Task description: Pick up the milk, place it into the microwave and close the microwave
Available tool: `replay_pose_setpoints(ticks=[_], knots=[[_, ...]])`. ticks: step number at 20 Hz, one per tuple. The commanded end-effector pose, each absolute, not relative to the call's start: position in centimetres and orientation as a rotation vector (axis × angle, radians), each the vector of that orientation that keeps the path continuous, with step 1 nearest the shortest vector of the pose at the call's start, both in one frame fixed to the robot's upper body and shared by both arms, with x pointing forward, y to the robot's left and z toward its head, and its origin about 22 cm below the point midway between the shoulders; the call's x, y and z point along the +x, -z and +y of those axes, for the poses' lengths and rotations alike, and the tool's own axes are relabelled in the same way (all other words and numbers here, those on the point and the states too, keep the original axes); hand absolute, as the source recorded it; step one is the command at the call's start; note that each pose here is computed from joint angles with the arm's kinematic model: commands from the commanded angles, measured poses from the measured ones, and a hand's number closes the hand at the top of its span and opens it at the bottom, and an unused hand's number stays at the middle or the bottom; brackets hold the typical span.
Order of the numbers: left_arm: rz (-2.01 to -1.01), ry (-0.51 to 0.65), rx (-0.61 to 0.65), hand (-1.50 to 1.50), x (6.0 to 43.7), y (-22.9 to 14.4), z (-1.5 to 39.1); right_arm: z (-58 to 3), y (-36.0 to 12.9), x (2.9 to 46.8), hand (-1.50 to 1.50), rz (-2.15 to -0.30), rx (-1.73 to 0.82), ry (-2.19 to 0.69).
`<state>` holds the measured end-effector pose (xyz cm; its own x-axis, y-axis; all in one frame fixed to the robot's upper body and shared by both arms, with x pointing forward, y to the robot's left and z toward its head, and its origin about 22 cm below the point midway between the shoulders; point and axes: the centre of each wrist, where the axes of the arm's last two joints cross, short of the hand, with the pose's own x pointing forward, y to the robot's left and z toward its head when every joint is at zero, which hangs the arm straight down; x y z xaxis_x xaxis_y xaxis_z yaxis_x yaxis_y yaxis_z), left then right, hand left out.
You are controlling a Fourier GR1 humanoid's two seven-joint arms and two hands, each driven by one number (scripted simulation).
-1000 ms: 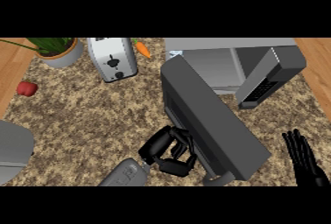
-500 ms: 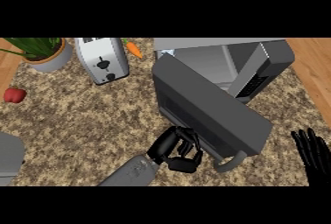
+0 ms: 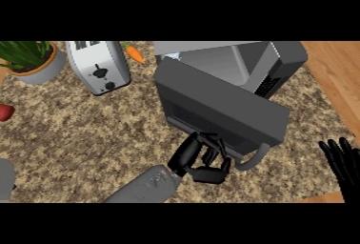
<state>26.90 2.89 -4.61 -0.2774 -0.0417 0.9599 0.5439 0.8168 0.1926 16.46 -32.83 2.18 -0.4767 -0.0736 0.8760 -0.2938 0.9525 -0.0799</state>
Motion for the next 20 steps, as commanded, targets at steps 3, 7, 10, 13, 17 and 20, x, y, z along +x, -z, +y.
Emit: replay_pose_setpoints(ticks=[3,7,10,13,17,20], knots=[[-1.859,0.436,-0.325,1.5,27.5,2.7,1.6,-33.5,-4.5,17.4,-1.5,-2.08,0.266,-0.35],[-1.852,0.335,-0.242,1.5,29.0,1.4,1.4,-34.4,-6.0,17.5,-1.5,-2.078,0.236,-0.4],[-1.846,0.31,-0.196,-1.5,29.9,0.7,1.2,-34.3,-6.8,18.0,-1.5,-2.12,0.246,-0.373],[-1.837,0.254,-0.161,-1.5,31.0,-0.4,1.0,-34.8,-7.9,18.4,-1.5,-2.122,0.229,-0.439],[-1.787,0.205,-0.104,-1.5,31.6,-0.3,1.2,-37.2,-13.4,19.1,1.5,-2.226,-0.105,-0.651],[-1.8,0.127,-0.116,-1.5,32.5,-1.8,1.0,-37.6,-14.9,19.6,1.5,-2.247,-0.184,-0.708]])
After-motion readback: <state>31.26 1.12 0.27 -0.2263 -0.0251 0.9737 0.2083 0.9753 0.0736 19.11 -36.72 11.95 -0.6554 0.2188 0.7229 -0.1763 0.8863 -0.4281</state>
